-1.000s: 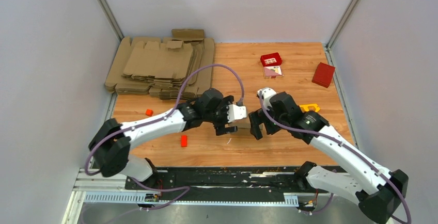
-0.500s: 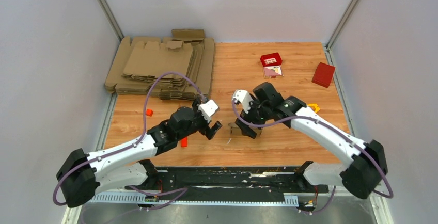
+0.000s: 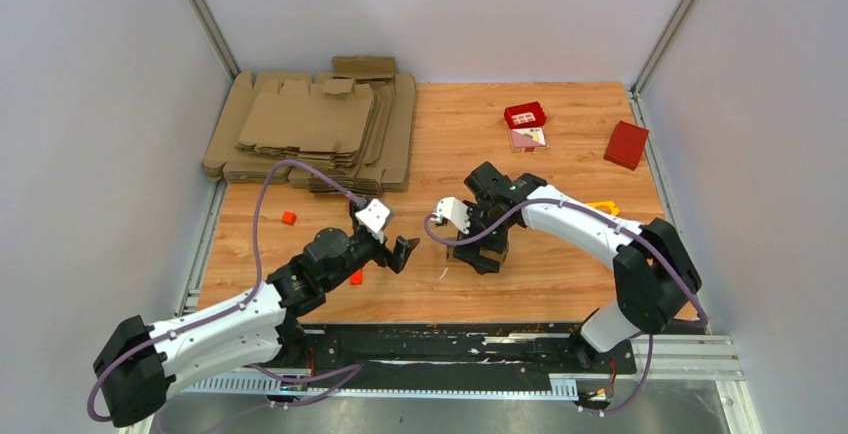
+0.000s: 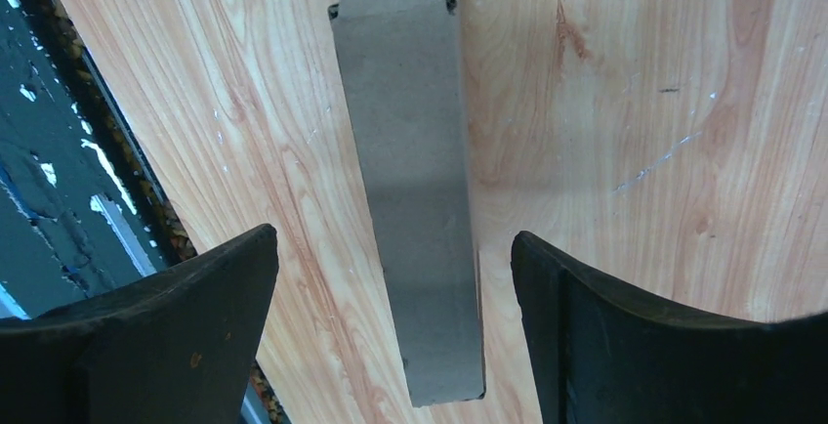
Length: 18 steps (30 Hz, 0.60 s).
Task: Fold the paper box
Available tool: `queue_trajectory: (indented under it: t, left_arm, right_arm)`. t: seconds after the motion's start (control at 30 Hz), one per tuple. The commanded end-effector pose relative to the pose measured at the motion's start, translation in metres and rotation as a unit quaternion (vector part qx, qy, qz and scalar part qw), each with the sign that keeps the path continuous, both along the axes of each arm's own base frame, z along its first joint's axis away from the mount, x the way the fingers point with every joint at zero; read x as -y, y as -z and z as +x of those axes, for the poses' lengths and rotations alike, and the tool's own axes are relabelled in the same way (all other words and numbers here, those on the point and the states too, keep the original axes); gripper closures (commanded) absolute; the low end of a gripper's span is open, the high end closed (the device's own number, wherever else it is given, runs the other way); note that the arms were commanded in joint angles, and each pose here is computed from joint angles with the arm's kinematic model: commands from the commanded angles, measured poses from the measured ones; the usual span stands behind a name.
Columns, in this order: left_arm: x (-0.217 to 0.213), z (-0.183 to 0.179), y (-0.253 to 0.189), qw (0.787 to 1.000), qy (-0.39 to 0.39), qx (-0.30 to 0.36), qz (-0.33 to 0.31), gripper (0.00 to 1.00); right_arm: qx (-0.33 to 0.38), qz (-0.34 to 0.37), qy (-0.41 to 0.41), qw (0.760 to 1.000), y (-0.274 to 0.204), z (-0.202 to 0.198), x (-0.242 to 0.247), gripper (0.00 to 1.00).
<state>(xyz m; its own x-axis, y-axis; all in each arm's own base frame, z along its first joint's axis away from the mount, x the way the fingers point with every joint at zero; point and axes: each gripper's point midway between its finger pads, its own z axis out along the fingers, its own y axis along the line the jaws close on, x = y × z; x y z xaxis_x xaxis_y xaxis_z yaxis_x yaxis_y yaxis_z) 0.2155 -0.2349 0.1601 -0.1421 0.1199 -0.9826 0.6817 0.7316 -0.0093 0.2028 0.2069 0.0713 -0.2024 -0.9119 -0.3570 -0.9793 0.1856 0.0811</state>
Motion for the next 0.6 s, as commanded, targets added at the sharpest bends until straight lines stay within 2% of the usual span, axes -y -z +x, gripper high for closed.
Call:
queue_trajectory:
  t: [0.0, 0.07, 0.23, 0.57]
  left_arm:
    - [0.000, 0.007, -0.021, 0.999, -0.018, 0.018, -0.039, 0.00]
    - [-0.001, 0.007, -0.021, 0.999, -0.021, 0.018, -0.038, 0.00]
    - [-0.006, 0.008, -0.021, 0.998, -0.032, 0.020, -0.041, 0.00]
    - [-0.007, 0.009, -0.018, 0.998, -0.040, 0.015, -0.043, 0.00]
  right_arm:
    - [0.050, 0.071, -0.048, 0.995, -0.010, 0.010, -0.022, 0.11]
    - [0.071, 0.089, -0.049, 0.992, -0.010, 0.017, -0.029, 0.12]
    - [0.095, 0.073, -0.038, 0.992, 0.001, 0.024, -0.022, 0.17]
    - [0.161, 0.172, -0.042, 0.971, 0.003, 0.026, -0.033, 0.19]
